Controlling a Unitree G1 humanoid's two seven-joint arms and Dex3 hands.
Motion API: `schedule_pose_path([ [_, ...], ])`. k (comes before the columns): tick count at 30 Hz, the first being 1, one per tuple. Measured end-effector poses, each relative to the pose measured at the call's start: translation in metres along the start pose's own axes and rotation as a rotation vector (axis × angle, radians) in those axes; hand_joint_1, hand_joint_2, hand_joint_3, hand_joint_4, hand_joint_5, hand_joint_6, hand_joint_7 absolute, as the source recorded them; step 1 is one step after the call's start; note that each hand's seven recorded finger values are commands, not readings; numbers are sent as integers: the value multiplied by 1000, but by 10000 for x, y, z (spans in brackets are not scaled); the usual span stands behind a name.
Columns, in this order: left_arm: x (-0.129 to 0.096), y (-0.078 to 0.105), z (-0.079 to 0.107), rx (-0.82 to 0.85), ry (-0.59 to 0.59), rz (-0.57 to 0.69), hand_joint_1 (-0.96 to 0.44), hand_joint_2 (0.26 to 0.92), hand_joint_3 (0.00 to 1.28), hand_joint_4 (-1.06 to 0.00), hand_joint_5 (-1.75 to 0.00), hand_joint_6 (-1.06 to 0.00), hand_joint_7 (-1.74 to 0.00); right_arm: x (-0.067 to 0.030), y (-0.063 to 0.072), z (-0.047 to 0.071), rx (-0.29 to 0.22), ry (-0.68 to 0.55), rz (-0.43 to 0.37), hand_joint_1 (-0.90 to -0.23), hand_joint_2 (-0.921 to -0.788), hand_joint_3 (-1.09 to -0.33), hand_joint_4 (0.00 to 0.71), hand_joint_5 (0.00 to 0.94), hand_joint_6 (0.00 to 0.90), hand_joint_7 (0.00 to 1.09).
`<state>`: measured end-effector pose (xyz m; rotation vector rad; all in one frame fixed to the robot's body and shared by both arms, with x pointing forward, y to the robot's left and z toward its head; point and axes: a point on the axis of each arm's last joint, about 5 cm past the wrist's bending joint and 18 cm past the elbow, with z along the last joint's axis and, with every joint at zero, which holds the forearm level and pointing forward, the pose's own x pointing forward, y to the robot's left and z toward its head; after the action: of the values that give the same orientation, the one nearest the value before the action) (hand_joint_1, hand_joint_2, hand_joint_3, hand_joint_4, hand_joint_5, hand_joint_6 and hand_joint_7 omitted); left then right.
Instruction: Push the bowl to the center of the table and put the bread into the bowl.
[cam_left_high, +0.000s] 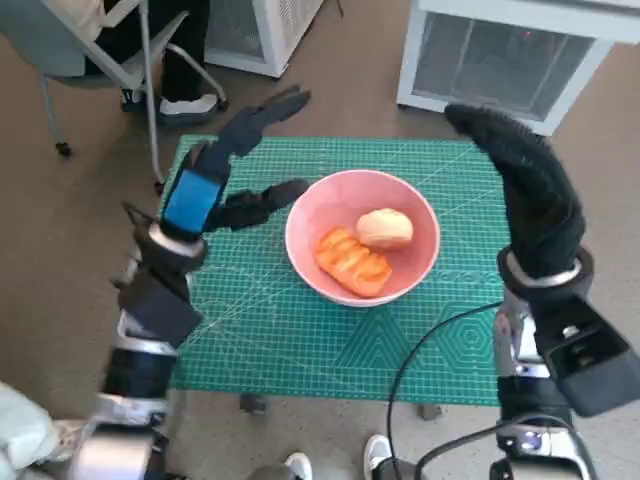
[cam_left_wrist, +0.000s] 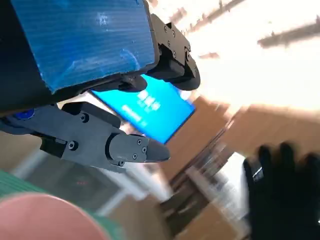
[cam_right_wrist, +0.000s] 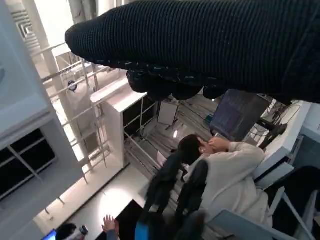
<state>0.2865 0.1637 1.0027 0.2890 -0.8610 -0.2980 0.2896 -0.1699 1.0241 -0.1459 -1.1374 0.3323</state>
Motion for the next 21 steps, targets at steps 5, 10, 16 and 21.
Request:
schedule_pose_path([
  [5, -72, -77, 9, -67, -12, 82, -439, 921, 304, -521, -40, -388, -382, 68, -1, -6, 3, -3, -1, -633, -921, -827, -1, 505, -1, 683],
  [10, -111, -149, 37, -99, -44, 141, -458, 921, 353, -513, -25, -403, -363, 84, 6, -24, 13, 10, -12, -593, -921, -821, -1, 501, -1, 676],
  [16, -162, -208, 54, -119, -56, 174, -488, 921, 378, -496, -13, -408, -354, 75, 31, -60, 30, 32, -20, -573, -921, -815, 5, 495, -1, 686],
  [21, -205, -222, 53, -123, -50, 178, -505, 921, 387, -476, -2, -410, -348, 70, 51, -71, 38, 36, -27, -566, -921, -828, 15, 478, -1, 693],
])
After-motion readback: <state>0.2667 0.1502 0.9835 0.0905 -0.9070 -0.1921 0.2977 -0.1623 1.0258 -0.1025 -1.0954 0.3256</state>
